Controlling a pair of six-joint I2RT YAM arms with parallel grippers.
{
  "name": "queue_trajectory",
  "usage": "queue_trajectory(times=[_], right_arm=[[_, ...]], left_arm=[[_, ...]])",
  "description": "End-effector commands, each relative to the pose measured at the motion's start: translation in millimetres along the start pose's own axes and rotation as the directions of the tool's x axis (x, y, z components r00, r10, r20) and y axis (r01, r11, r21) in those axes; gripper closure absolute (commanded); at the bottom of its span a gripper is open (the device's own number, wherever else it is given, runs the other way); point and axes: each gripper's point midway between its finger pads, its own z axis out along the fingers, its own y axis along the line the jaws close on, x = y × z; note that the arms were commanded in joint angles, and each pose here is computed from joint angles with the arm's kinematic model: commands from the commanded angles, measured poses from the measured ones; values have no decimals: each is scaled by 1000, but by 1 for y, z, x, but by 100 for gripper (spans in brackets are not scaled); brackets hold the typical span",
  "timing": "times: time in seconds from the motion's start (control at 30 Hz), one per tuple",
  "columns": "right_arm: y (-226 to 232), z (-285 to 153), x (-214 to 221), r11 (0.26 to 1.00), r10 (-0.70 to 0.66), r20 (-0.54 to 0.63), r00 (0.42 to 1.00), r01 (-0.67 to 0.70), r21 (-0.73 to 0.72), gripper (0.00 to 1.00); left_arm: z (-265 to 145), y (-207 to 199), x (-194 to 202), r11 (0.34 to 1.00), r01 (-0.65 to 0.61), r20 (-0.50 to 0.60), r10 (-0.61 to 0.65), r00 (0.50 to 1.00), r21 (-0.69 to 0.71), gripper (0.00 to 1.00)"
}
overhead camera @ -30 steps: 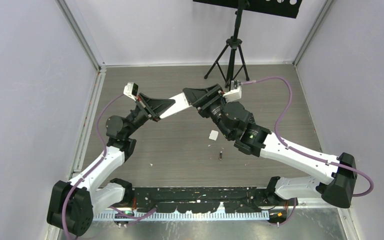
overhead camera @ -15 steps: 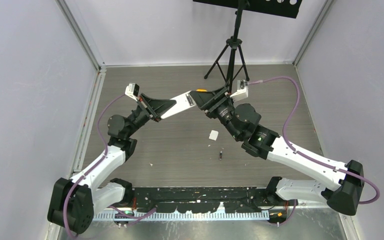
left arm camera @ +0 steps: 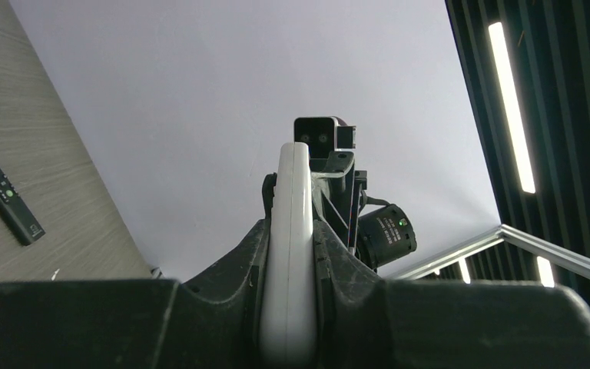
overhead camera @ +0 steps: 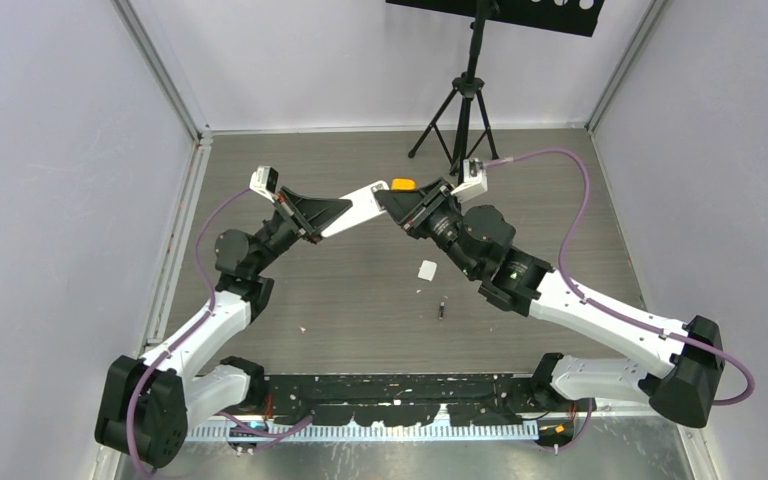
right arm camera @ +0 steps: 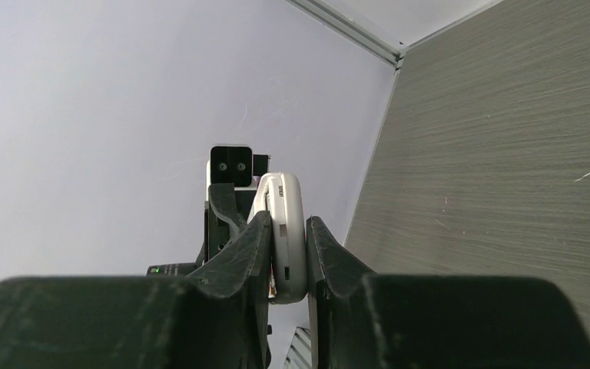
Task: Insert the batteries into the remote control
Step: Load the battery into the remote control.
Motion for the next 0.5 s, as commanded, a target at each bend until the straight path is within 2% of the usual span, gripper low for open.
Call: queue_trajectory(times=[0.0,0.13,0.2,0.23,0.33,0.4,0.47], right_arm=[[9,2,-9,1000,0,20,1000,1,-25,82],[6,3,-8,1000,-4,16,1000,4,-19,83],[4,3,-8,1000,-7,9,1000,7,-14,80],[3,3,-8,1000,-8,6,1000,8,-10,73],[-1,-2,-11,1000,-17,-7,1000,17,0,39],[-5,-8,-15,999,-41,-18,999,41,9,28],[-12,-18,-20,997,-73,-28,997,74,25,26]], left_arm=[[0,-13,2,997,-62,-7,63,998,51,100],[0,-12,2,996,-69,-9,69,998,48,100],[0,-12,3,996,-75,-10,76,997,44,100],[0,-10,3,996,-80,-11,80,997,38,100],[-1,1,3,994,-110,-15,110,994,-5,100],[-3,10,4,989,-146,-23,145,989,-40,100],[-6,19,5,979,-191,-39,189,981,-73,100]])
